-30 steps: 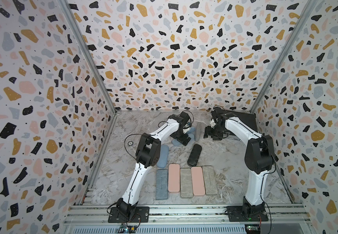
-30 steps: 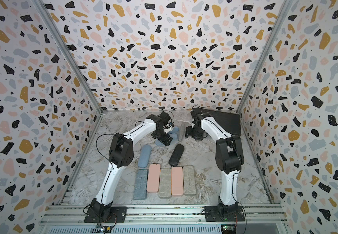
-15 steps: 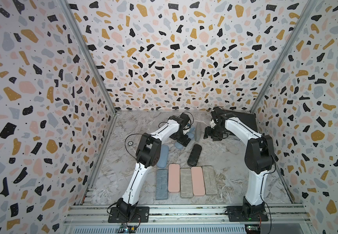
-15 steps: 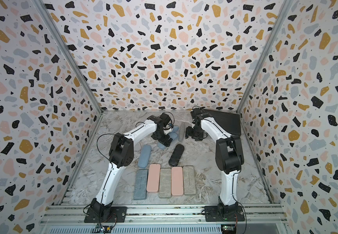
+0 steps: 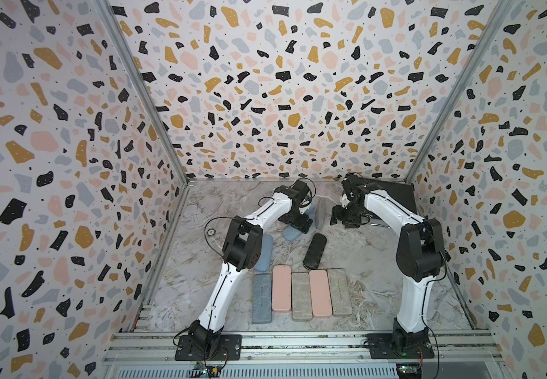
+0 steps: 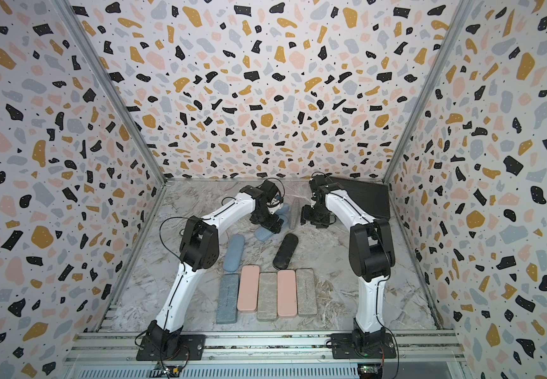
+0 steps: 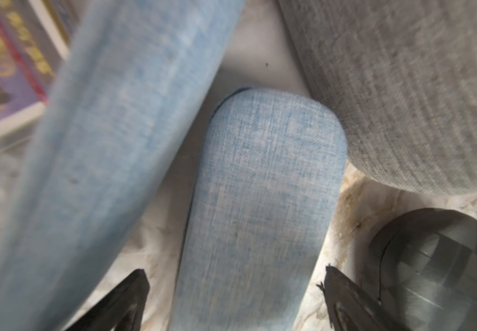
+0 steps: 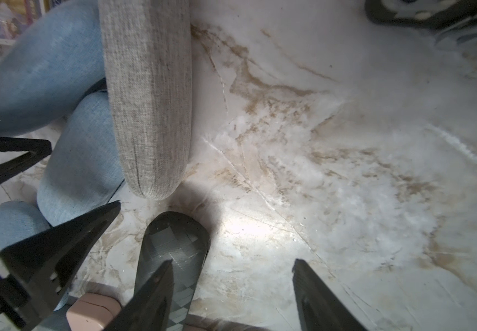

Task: Close the glasses case
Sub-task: Move the glasses case to the center of the board.

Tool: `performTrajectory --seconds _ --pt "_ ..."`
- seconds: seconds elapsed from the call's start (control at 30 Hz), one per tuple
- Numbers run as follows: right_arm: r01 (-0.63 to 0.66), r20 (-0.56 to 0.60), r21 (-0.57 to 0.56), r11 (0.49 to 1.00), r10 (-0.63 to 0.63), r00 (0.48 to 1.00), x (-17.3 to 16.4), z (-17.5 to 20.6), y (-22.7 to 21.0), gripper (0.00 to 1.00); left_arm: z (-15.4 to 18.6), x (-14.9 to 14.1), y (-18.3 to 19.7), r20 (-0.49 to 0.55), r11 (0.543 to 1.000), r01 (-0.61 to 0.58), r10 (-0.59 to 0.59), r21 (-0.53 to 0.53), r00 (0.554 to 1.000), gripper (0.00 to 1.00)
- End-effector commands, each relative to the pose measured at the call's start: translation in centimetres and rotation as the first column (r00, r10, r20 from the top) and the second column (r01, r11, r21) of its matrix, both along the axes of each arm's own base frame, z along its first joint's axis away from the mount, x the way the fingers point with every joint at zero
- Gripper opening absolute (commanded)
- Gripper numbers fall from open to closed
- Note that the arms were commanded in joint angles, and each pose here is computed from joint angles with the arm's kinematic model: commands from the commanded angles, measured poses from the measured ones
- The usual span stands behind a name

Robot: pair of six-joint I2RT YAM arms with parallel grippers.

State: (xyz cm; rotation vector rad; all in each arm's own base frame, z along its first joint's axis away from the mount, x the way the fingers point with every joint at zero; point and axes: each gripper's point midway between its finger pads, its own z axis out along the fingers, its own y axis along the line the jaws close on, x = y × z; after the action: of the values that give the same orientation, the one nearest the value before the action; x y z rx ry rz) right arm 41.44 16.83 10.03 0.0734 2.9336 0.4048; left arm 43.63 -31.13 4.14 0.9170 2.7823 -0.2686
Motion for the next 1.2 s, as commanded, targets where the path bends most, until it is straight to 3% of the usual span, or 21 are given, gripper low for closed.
performTrajectory --seconds 0.0,0.13,0.33,0.7,1.17 --pt "0.001 0.043 0.000 1.000 -0.001 0.999 -0.2 2.2 -0.6 0.68 0.0 0.1 -0.9 0.001 1.000 -0.001 0.001 -0.025 1.000 0.94" --pt "0.000 0.036 0.003 1.000 -0.001 0.999 -0.4 2.0 -0.7 0.68 -0.1 0.1 -1.0 -0.003 1.000 -0.008 0.008 -0.029 1.000 0.85" --pt "-0.002 0.033 -0.003 1.000 0.002 0.999 -0.8 2.0 -0.9 0.67 -0.6 0.0 -0.8 -0.014 0.999 -0.029 0.029 -0.017 0.999 0.58" --pt "0.001 0.047 0.020 1.000 -0.002 0.999 -1.1 2.5 -0.8 0.67 0.9 -1.1 1.6 0.000 0.989 -0.138 0.138 0.046 0.990 0.49" --pt "-0.001 0.054 0.045 0.999 -0.001 0.999 -3.1 3.2 -1.0 0.67 0.5 -5.5 4.6 -0.055 0.948 -0.315 0.317 0.047 0.947 0.40"
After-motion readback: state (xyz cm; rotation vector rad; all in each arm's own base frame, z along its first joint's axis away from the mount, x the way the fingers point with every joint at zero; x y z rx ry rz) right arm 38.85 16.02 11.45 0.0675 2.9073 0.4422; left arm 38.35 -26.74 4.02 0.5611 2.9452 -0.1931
